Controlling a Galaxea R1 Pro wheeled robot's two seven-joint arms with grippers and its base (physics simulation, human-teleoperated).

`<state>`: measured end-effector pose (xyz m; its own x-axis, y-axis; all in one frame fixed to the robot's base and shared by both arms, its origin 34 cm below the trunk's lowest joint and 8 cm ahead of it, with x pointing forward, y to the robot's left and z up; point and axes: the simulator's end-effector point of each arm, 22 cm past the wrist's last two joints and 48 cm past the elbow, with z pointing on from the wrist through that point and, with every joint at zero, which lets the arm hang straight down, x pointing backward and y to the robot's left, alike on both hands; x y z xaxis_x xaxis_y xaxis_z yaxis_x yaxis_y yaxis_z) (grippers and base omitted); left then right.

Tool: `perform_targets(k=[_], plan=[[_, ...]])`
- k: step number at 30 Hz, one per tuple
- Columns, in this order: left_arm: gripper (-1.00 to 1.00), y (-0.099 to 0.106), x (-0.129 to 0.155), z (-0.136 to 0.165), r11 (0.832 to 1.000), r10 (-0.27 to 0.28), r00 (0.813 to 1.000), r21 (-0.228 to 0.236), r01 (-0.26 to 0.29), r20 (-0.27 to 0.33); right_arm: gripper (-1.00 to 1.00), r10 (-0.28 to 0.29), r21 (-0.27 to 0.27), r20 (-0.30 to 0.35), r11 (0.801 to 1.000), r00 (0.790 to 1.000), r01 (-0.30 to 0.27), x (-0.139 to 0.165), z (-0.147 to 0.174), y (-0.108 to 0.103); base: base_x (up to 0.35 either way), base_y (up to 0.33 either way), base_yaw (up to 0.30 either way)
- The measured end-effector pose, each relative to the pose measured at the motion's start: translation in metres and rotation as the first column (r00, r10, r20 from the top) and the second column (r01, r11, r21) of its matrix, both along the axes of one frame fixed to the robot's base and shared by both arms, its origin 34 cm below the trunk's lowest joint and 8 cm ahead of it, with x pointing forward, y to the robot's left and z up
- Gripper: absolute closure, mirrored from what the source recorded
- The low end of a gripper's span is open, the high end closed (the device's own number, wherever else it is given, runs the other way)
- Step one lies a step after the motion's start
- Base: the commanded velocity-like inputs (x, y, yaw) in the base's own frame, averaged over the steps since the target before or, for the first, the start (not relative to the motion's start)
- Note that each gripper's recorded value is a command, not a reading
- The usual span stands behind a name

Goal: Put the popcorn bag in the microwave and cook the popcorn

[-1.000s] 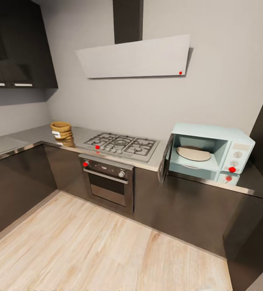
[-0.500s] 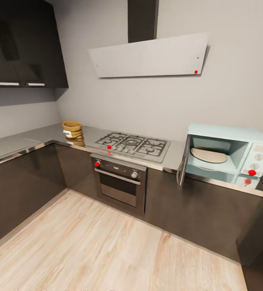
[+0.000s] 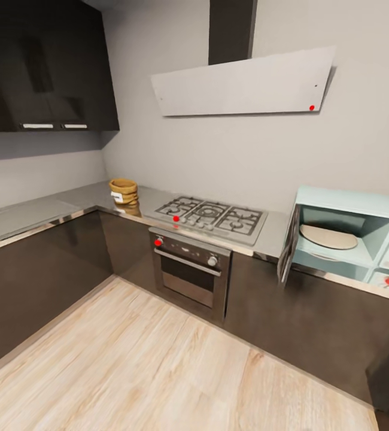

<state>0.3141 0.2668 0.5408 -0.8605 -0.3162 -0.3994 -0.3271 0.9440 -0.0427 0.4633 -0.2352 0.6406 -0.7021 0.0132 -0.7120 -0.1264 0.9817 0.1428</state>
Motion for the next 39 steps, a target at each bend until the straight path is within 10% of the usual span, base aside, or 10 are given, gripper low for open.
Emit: perform_targets(k=[39], plan=[[-1.0,-0.007,-0.007,0.043,1.0,-0.023,1.0,-0.006,0.023,-0.001,-1.0,0.007,0.004,-0.013,1.0,1.0,-0.007,-0.011,0.04,0.004,0.146,0.16,0.0]])
